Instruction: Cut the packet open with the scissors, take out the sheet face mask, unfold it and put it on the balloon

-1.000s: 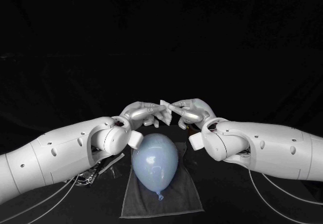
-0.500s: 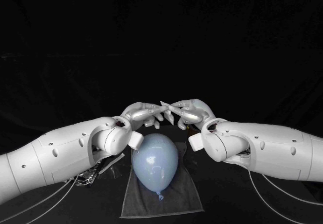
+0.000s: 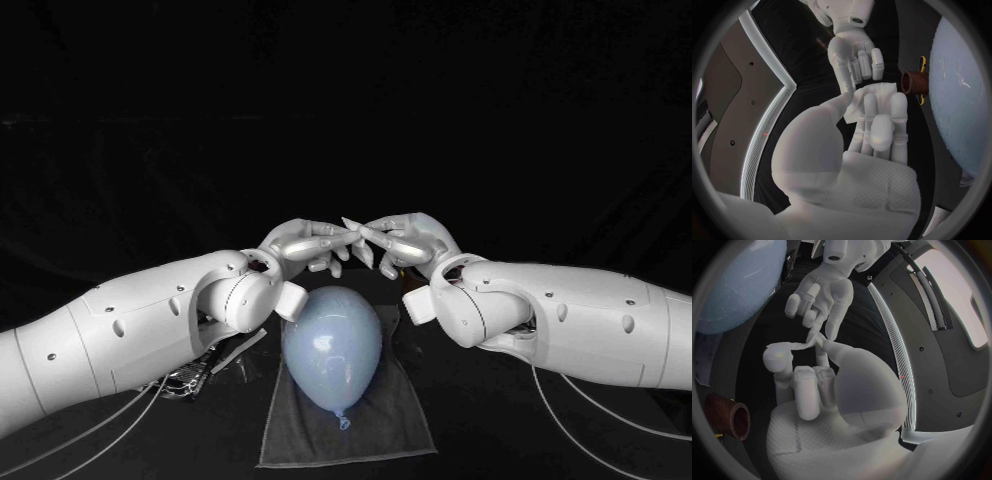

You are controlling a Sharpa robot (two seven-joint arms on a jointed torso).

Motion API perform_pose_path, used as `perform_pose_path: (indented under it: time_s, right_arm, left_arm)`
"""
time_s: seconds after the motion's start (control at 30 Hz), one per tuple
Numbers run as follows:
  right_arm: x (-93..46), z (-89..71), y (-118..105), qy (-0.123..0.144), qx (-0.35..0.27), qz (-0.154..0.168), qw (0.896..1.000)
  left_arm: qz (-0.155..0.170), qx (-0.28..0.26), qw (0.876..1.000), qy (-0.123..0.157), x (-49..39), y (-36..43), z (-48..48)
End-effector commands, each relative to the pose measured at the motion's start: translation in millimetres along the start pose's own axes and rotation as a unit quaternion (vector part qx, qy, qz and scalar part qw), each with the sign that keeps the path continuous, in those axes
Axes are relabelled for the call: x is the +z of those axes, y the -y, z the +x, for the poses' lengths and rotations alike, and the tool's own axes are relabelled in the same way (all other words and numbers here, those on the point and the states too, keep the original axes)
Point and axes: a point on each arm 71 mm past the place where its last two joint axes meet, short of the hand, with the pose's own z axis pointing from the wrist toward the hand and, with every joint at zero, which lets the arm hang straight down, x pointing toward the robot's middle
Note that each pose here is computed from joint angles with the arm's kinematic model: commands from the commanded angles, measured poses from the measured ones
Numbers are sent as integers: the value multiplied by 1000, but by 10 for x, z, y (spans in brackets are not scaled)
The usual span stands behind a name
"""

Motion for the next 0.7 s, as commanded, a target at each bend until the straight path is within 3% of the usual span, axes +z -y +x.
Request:
perform_pose_path:
  time_s: [0.03, 0.7]
  right_arm:
    - [-1, 43, -14, -14, 2, -5, 1000]
    - [-11, 18, -11, -12, 1, -4, 1000]
  left_arm:
    - [14, 3, 1000, -11, 7, 36, 47]
    - [26, 11, 1000, -5, -1, 49, 14]
